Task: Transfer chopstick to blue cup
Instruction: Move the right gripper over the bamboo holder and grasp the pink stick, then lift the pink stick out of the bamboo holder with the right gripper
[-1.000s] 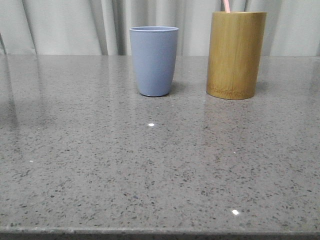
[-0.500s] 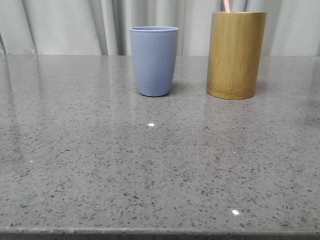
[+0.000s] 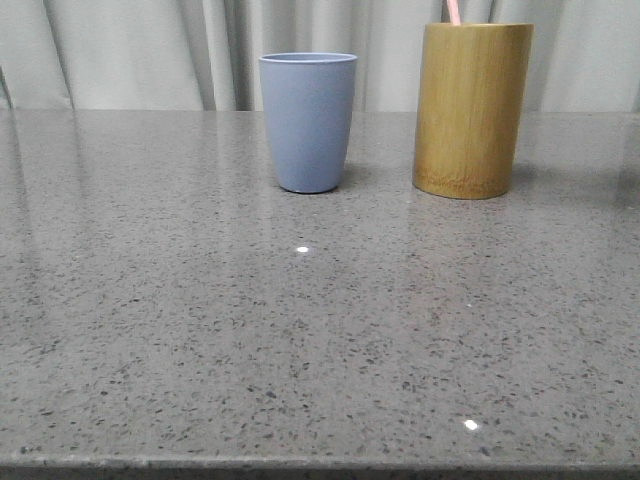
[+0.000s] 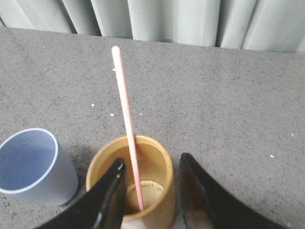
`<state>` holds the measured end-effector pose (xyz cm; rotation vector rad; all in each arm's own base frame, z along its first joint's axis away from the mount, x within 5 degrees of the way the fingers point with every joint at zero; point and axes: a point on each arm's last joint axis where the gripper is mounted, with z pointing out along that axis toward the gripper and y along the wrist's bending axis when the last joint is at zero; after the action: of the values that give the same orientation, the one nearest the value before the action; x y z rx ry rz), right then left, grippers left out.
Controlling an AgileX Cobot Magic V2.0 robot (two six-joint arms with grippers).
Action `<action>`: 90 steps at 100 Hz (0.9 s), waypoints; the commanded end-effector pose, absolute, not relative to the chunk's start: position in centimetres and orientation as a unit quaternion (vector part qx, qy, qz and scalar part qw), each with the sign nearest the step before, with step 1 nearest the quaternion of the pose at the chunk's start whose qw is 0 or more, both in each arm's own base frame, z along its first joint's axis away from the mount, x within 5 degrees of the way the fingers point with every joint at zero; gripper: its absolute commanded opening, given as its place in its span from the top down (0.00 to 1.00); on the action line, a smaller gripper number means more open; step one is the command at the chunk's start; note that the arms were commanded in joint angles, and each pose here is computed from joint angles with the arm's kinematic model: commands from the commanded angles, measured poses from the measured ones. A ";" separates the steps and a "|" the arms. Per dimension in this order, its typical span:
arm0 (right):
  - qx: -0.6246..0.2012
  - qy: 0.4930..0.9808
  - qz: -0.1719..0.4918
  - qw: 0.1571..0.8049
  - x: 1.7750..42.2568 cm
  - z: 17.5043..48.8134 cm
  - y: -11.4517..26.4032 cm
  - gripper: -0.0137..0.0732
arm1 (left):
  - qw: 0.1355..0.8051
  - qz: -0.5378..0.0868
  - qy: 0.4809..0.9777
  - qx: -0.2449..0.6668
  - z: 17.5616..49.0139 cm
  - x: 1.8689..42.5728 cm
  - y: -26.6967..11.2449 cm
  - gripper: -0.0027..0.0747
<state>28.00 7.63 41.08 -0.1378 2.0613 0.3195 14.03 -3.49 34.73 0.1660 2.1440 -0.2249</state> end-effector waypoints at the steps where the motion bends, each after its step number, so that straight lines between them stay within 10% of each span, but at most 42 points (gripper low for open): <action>1: -0.064 0.816 0.144 0.556 28.5 43.4 8.3 0.50 | 0.518 -0.105 0.847 0.057 36.3 14.2 -3.5 0.48; 90: -0.092 0.811 0.135 0.562 35.6 40.1 12.0 0.50 | 0.518 -0.105 0.847 0.057 36.3 14.2 -3.5 0.48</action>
<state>35.94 12.24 36.59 -0.2256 2.0876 0.3141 14.07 -3.50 34.80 0.1648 2.1352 -0.2255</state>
